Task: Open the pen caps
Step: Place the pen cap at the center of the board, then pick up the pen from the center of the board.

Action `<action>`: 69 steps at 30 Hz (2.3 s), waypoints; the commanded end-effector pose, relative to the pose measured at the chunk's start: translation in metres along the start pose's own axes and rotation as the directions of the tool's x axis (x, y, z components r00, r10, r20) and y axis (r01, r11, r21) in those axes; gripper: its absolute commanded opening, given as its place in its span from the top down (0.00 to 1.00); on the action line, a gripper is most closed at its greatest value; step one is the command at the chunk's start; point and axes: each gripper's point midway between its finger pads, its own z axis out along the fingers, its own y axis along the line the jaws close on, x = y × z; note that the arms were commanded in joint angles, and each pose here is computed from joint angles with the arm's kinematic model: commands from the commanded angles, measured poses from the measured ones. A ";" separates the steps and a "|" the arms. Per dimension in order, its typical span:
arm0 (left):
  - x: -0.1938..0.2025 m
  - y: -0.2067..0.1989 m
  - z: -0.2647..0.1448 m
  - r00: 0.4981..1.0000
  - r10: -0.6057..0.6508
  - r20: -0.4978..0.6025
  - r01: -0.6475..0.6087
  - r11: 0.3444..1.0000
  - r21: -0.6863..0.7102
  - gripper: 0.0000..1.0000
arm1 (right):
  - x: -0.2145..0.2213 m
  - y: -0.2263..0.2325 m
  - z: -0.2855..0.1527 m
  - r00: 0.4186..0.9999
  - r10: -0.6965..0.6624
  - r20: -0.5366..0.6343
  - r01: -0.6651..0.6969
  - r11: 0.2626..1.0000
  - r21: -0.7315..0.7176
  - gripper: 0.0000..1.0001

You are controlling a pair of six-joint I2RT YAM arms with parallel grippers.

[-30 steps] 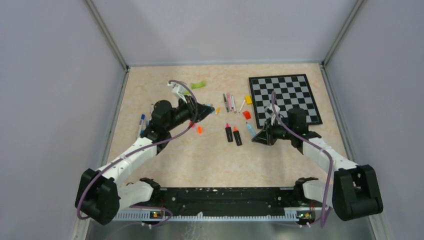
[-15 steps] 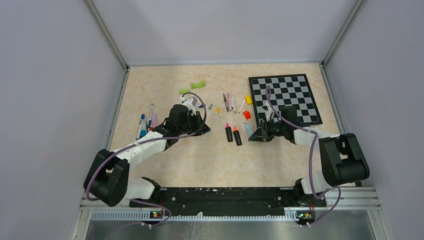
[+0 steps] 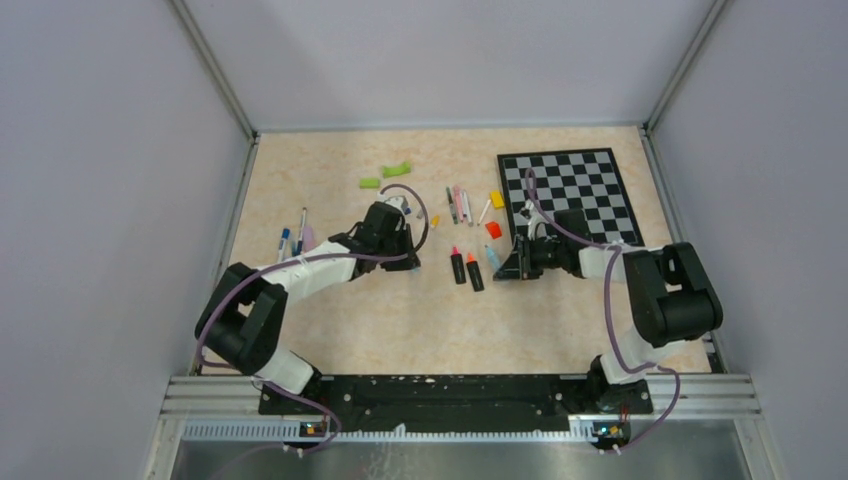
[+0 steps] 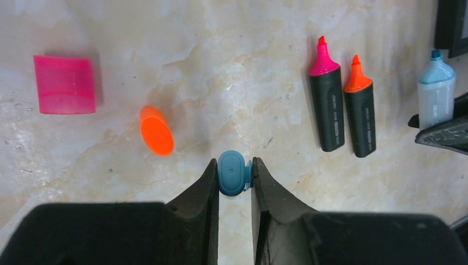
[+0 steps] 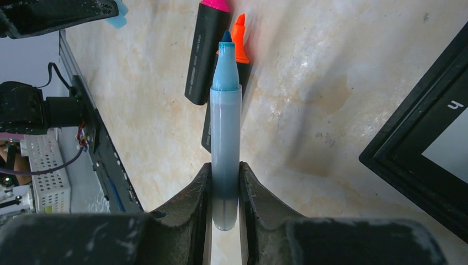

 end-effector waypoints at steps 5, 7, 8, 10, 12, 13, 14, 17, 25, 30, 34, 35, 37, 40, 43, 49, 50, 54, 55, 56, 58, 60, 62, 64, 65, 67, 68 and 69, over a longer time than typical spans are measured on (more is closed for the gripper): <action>0.003 0.011 0.011 0.999 0.002 -0.046 -0.006 0.996 -0.088 0.87 | -0.009 0.008 0.011 1.000 -0.012 -0.023 0.011 1.000 -0.027 0.80; 0.003 0.012 0.013 0.999 0.005 -0.054 -0.010 0.996 -0.094 0.84 | -0.008 0.008 0.013 0.999 -0.014 -0.030 0.013 1.000 -0.022 0.79; 0.003 0.012 0.014 0.998 0.007 -0.059 -0.012 0.995 -0.097 0.83 | -0.008 0.008 0.014 0.999 -0.013 -0.033 0.013 1.000 -0.019 0.78; 0.003 0.013 0.016 0.998 0.012 -0.065 -0.018 0.995 -0.102 0.80 | -0.007 0.008 0.014 0.999 -0.012 -0.036 0.011 1.000 -0.015 0.74; 0.001 0.012 0.016 0.998 0.017 -0.066 -0.024 0.994 -0.104 0.77 | -0.008 0.008 0.014 0.999 -0.011 -0.037 0.010 1.000 -0.012 0.72; 0.000 0.013 0.016 0.998 0.018 -0.066 -0.025 0.994 -0.106 0.76 | -0.008 0.008 0.014 0.999 -0.009 -0.037 0.009 1.000 -0.009 0.69; -0.001 0.012 0.016 0.998 0.022 -0.064 -0.028 0.994 -0.105 0.75 | -0.008 0.008 0.013 0.999 -0.009 -0.036 0.009 1.000 -0.010 0.69; -0.003 0.011 0.015 0.998 0.026 -0.062 -0.033 0.994 -0.108 0.71 | -0.008 0.009 0.013 0.999 -0.009 -0.038 0.009 1.000 -0.014 0.67; -0.008 0.012 0.008 0.997 0.044 -0.057 -0.051 0.992 -0.120 0.62 | -0.009 0.016 0.008 0.997 -0.059 -0.056 0.057 0.998 -0.027 0.60; -0.011 0.008 0.005 0.997 0.057 -0.057 -0.063 0.992 -0.114 0.61 | -0.014 0.021 0.000 0.987 -0.150 -0.054 0.149 0.989 -0.015 0.55; -0.018 0.004 -0.003 0.997 0.065 -0.040 -0.068 0.992 -0.105 0.59 | -0.017 0.029 -0.011 0.962 -0.266 -0.053 0.265 0.964 -0.020 0.51; -0.020 0.002 -0.005 0.997 0.069 -0.035 -0.073 0.992 -0.100 0.59 | -0.017 0.031 -0.013 0.954 -0.296 -0.056 0.294 0.955 -0.029 0.50; -0.024 -0.002 -0.011 0.997 0.077 -0.024 -0.078 0.993 -0.090 0.59 | -0.015 0.036 -0.018 0.935 -0.348 -0.067 0.345 0.937 -0.051 0.48; -0.031 -0.011 -0.024 0.996 0.093 0.005 -0.093 0.994 -0.053 0.58 | -0.011 0.043 -0.027 0.904 -0.420 -0.084 0.414 0.907 -0.080 0.46; -0.039 -0.018 -0.040 0.989 0.139 0.052 -0.139 0.990 -0.016 0.56 | -0.010 0.048 -0.033 0.872 -0.485 -0.073 0.477 0.873 -0.098 0.45; -0.053 -0.008 -0.074 0.952 0.233 0.198 -0.228 0.972 -0.050 0.46 | -0.012 0.057 -0.049 0.825 -0.564 -0.029 0.559 0.822 -0.109 0.45; -0.055 -0.005 -0.079 0.944 0.245 0.223 -0.236 0.969 -0.066 0.42 | -0.014 0.058 -0.052 0.819 -0.574 -0.015 0.570 0.815 -0.101 0.45; -0.070 0.009 -0.099 0.901 0.295 0.319 -0.267 0.955 -0.129 0.25 | -0.019 0.059 -0.060 0.810 -0.586 0.021 0.586 0.806 -0.082 0.45; -0.074 0.014 -0.103 0.891 0.307 0.335 -0.269 0.951 -0.156 0.19 | -0.019 0.060 -0.060 0.808 -0.588 0.024 0.588 0.805 -0.082 0.45; -0.078 0.021 -0.106 0.882 0.317 0.349 -0.265 0.946 -0.189 0.13 | -0.020 0.061 -0.061 0.806 -0.591 0.029 0.591 0.802 -0.081 0.45; -0.084 0.037 -0.109 0.875 0.332 0.353 -0.255 0.935 -0.247 0.02 | -0.020 0.061 -0.062 0.804 -0.594 0.030 0.595 0.800 -0.080 0.45; -0.090 0.057 -0.111 0.882 0.322 0.343 -0.226 0.929 -0.292 0.01 | -0.020 0.062 -0.062 0.800 -0.599 0.032 0.599 0.797 -0.079 0.45; -0.092 0.079 -0.109 0.900 0.294 0.323 -0.183 0.925 -0.332 0.01 | -0.021 0.062 -0.062 0.798 -0.602 0.033 0.602 0.794 -0.077 0.45; -0.093 0.101 -0.107 0.920 0.247 0.304 -0.130 0.925 -0.357 0.01 | -0.021 0.062 -0.063 0.796 -0.605 0.035 0.605 0.792 -0.075 0.45; -0.094 0.113 -0.107 0.930 0.219 0.296 -0.102 0.925 -0.365 0.01 | -0.022 0.063 -0.063 0.794 -0.607 0.036 0.607 0.791 -0.074 0.45; -0.093 0.133 -0.103 0.947 0.160 0.279 -0.048 0.928 -0.369 0.01 | -0.022 0.063 -0.063 0.794 -0.607 0.037 0.608 0.790 -0.072 0.45; -0.093 0.143 -0.102 0.954 0.132 0.270 -0.024 0.928 -0.371 0.01 | -0.022 0.062 -0.063 0.794 -0.607 0.037 0.608 0.791 -0.071 0.45; -0.092 0.152 -0.099 0.959 0.107 0.261 -0.002 0.929 -0.371 0.01 | -0.022 0.062 -0.063 0.794 -0.607 0.037 0.608 0.791 -0.070 0.45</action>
